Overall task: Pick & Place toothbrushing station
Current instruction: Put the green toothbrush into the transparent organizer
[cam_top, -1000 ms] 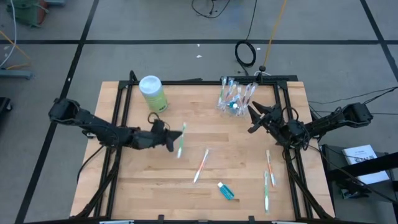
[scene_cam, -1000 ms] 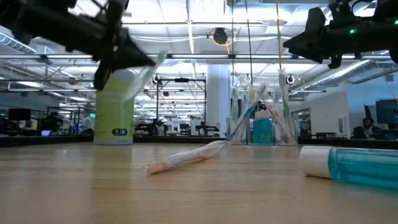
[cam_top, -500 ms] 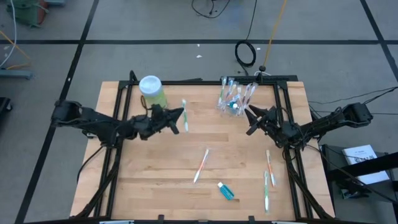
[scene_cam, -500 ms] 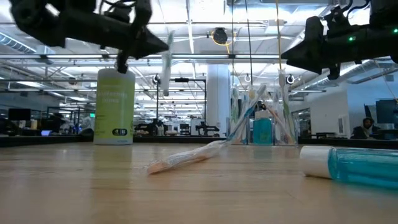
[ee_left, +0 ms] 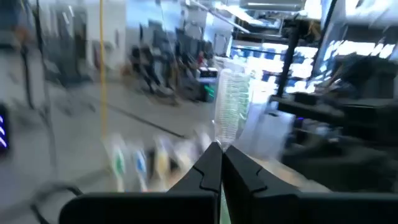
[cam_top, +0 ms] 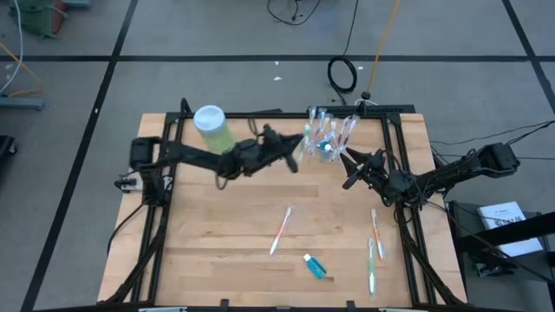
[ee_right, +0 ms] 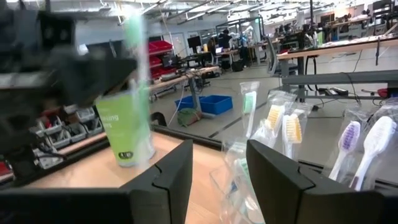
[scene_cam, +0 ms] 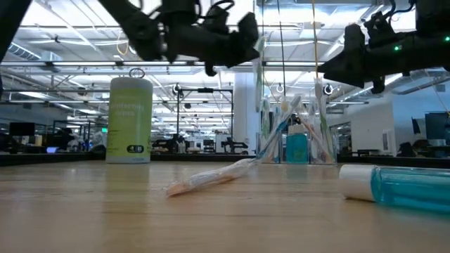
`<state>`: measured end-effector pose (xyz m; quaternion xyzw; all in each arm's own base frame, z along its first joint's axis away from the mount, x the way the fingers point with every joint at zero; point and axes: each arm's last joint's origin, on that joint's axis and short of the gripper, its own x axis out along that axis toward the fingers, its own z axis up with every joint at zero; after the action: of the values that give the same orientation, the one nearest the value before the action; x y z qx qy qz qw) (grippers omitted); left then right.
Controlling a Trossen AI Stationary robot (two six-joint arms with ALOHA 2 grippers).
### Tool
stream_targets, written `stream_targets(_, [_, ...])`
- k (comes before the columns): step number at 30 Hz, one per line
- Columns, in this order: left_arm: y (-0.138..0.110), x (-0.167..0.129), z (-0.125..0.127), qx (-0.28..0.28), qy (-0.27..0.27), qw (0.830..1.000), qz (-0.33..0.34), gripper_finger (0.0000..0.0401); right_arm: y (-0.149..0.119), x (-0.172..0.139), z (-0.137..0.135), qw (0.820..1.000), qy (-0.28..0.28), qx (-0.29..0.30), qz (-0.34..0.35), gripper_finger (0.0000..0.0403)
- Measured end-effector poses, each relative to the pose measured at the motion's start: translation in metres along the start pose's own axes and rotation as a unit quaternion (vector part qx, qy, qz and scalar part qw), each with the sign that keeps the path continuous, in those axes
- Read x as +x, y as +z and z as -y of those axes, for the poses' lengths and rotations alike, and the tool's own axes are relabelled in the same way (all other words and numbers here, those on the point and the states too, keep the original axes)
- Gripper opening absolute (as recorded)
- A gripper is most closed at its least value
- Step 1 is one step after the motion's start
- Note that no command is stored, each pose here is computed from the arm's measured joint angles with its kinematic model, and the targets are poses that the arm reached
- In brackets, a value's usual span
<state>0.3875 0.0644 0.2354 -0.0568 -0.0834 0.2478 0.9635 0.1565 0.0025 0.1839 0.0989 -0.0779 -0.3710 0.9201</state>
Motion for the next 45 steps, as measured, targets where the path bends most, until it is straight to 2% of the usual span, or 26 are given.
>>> stream_targets(3, [-0.001,0.027,-0.005,0.055,0.019,0.998,0.018,0.0002,-0.002,0.0,0.0,1.0,-0.001,-0.008,-0.005,0.0141])
stream_targets(6, [-0.008,0.051,-0.013,0.059,0.033,0.997,0.025,0.0004,-0.003,0.0,0.0,1.0,-0.001,-0.015,-0.01,0.0141])
stream_targets(12, [-0.028,0.088,-0.029,0.094,0.02,0.995,0.039,0.0004,-0.003,0.0,0.0,1.0,-0.002,-0.018,-0.009,0.0141])
stream_targets(15, [-0.045,0.092,-0.037,0.103,0.045,0.993,0.019,0.0002,-0.003,0.0,0.0,1.0,-0.002,-0.029,-0.009,0.0141])
stream_targets(20, [-0.053,0.093,-0.039,0.109,0.056,0.992,0.003,0.0003,-0.003,0.0,0.0,0.999,-0.002,-0.042,-0.009,0.0141])
stream_targets(25, [-0.075,0.091,-0.041,0.127,0.063,0.985,-0.096,0.0009,-0.002,0.0,0.0,0.999,-0.001,-0.039,-0.006,0.0141])
stream_targets(32, [-0.078,0.089,-0.039,0.099,0.072,0.986,-0.112,0.0015,-0.003,0.0,0.0,0.999,0.004,-0.04,-0.011,0.0141])
stream_targets(34, [-0.075,0.089,-0.039,0.097,0.071,0.987,-0.107,0.001,-0.004,0.0,-0.001,0.999,0.028,-0.036,-0.016,0.0141])
stream_targets(37, [-0.073,0.089,-0.039,0.101,0.071,0.986,-0.116,0.0003,-0.003,-0.001,-0.005,0.994,0.099,-0.026,-0.022,0.0141])
stream_targets(40, [-0.07,0.087,-0.038,0.13,0.069,0.98,-0.135,0.0005,0.002,-0.002,-0.009,0.987,0.16,-0.006,-0.008,0.0141])
stream_targets(45, [-0.067,0.085,-0.038,0.145,0.083,0.975,-0.149,0.0033,0.005,-0.002,-0.012,0.981,0.195,0.007,0.002,0.0141])
